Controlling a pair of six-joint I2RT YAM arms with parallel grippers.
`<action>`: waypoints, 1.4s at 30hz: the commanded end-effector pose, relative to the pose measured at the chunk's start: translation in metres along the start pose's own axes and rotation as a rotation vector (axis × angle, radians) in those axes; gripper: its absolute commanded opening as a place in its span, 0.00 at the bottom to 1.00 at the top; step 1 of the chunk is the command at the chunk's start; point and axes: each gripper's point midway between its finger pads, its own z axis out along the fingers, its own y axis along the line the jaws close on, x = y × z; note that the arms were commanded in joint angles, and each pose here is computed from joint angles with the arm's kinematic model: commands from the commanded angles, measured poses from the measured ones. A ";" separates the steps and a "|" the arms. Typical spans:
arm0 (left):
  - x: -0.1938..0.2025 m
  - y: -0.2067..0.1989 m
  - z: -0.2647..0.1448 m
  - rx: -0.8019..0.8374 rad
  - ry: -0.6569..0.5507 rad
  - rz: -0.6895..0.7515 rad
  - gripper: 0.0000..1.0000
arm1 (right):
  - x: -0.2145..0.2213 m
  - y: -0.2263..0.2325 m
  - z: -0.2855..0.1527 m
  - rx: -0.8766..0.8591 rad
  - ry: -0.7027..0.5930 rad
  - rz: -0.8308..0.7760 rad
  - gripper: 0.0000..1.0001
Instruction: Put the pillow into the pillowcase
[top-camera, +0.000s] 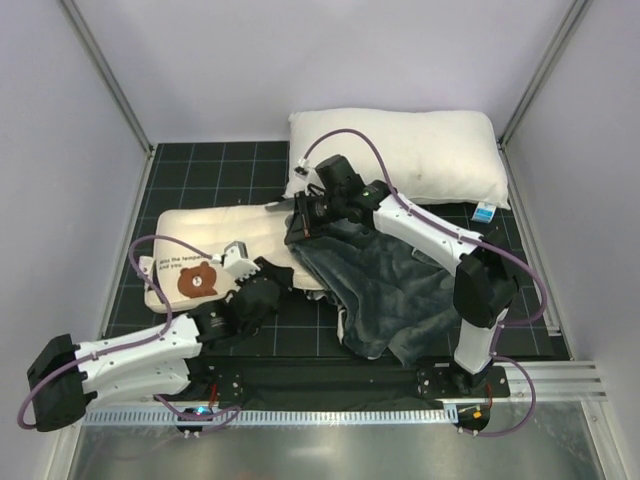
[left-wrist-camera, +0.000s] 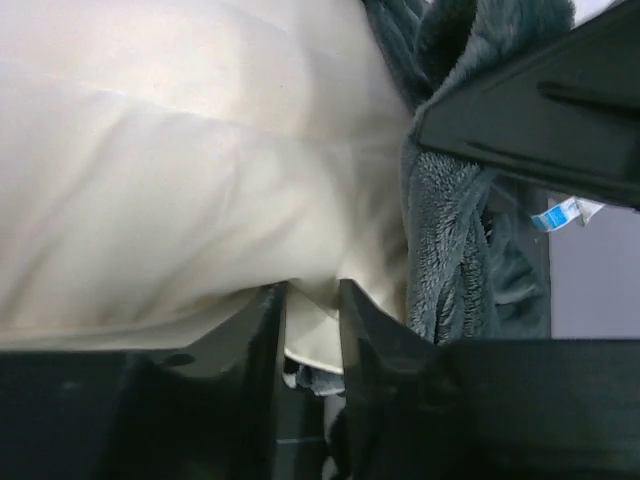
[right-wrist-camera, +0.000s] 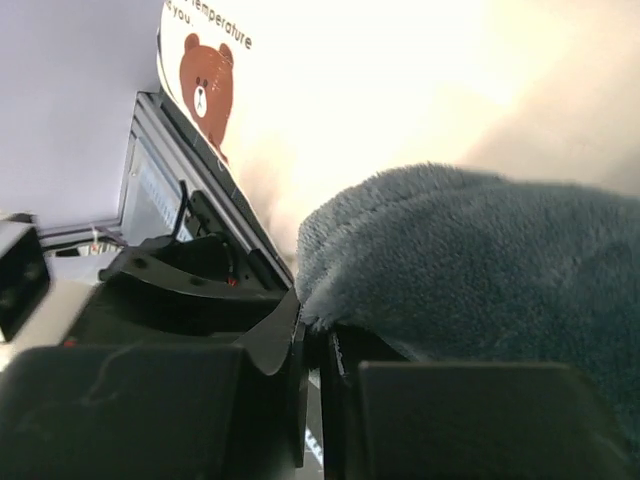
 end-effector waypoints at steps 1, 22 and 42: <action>-0.032 0.024 -0.011 -0.094 -0.112 -0.001 0.36 | -0.015 0.005 -0.013 0.026 -0.097 -0.078 0.11; -0.055 0.117 -0.024 -0.371 0.082 0.031 0.97 | 0.064 0.010 -0.043 0.446 -0.017 -0.364 0.69; -0.107 0.129 -0.073 -0.354 -0.131 -0.017 1.00 | 0.073 0.008 0.021 0.534 -0.136 -1.095 1.00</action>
